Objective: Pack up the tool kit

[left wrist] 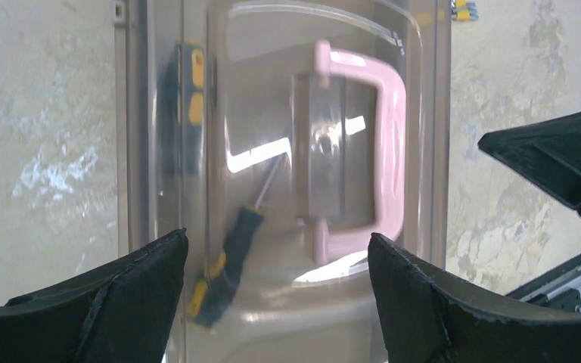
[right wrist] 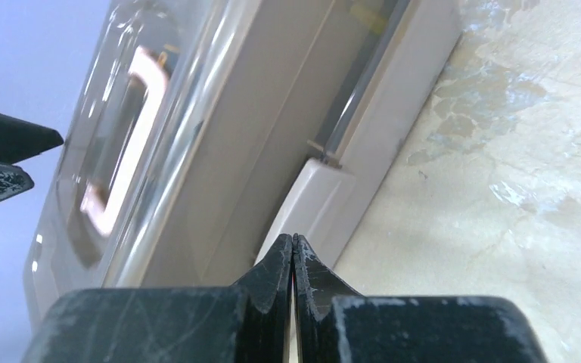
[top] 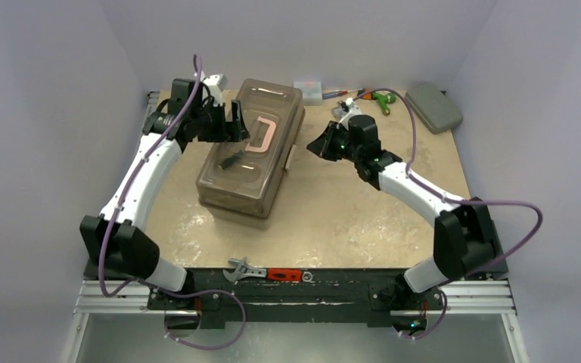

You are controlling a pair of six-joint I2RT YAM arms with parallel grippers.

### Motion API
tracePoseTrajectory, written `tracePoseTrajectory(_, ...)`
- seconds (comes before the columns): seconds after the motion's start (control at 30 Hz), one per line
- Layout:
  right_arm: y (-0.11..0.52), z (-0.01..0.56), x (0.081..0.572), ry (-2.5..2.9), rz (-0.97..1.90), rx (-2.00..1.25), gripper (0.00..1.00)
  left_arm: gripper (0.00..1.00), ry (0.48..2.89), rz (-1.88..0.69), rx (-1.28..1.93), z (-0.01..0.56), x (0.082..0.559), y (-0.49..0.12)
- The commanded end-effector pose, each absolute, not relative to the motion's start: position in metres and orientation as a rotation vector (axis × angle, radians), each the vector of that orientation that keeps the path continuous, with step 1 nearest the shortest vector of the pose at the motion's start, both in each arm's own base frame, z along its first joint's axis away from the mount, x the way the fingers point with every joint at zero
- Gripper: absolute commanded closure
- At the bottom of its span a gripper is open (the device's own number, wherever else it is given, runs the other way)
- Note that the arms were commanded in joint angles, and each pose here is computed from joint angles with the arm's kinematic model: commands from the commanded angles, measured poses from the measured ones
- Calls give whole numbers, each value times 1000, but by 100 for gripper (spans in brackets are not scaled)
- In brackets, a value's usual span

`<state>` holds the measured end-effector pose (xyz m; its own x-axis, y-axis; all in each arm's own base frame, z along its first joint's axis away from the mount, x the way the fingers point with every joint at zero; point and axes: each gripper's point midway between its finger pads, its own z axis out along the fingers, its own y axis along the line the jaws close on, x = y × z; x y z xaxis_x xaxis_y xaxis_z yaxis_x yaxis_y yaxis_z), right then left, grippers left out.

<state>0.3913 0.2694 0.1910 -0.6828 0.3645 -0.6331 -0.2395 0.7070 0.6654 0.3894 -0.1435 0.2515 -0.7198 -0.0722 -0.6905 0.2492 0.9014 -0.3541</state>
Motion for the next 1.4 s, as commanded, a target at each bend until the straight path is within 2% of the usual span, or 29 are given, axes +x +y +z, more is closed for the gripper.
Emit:
tracePoseTrajectory(0.0,247,198,368,2062,841,-15,100,13,2282,-489,93,277,346,-131)
tracePoseTrajectory(0.17,220,199,347,2066,735,-6,100,13,2145,-194,-63,309,332,-75)
tracePoseTrajectory(0.27,200,202,338,2057,647,19,100,14,2147,-47,-237,305,320,-39)
tracePoseTrajectory(0.33,186,204,333,2038,588,51,100,17,2187,-24,-368,287,312,-24)
tracePoseTrajectory(0.5,162,219,320,1956,537,105,100,37,2229,77,-930,220,275,27)
tracePoseTrajectory(0.67,149,219,311,1947,499,143,100,41,2174,96,-1169,178,246,42)
tracePoseTrajectory(0.8,147,216,307,1955,502,156,100,41,2253,-38,-1194,139,243,20)
tracePoseTrajectory(0.9,152,216,306,1953,540,153,100,39,2342,-257,-1109,116,256,-18)
tracePoseTrajectory(1.1,159,215,310,1973,548,127,100,37,2389,-492,-816,124,286,-96)
tracePoseTrajectory(1.17,155,216,312,1977,513,124,100,34,2394,-438,-704,136,293,-98)
tracePoseTrajectory(1.23,149,218,314,1967,475,135,100,29,2363,-253,-663,151,288,-76)
tracePoseTrajectory(1.37,127,223,315,1893,391,199,98,28,2170,-173,-697,173,277,-39)
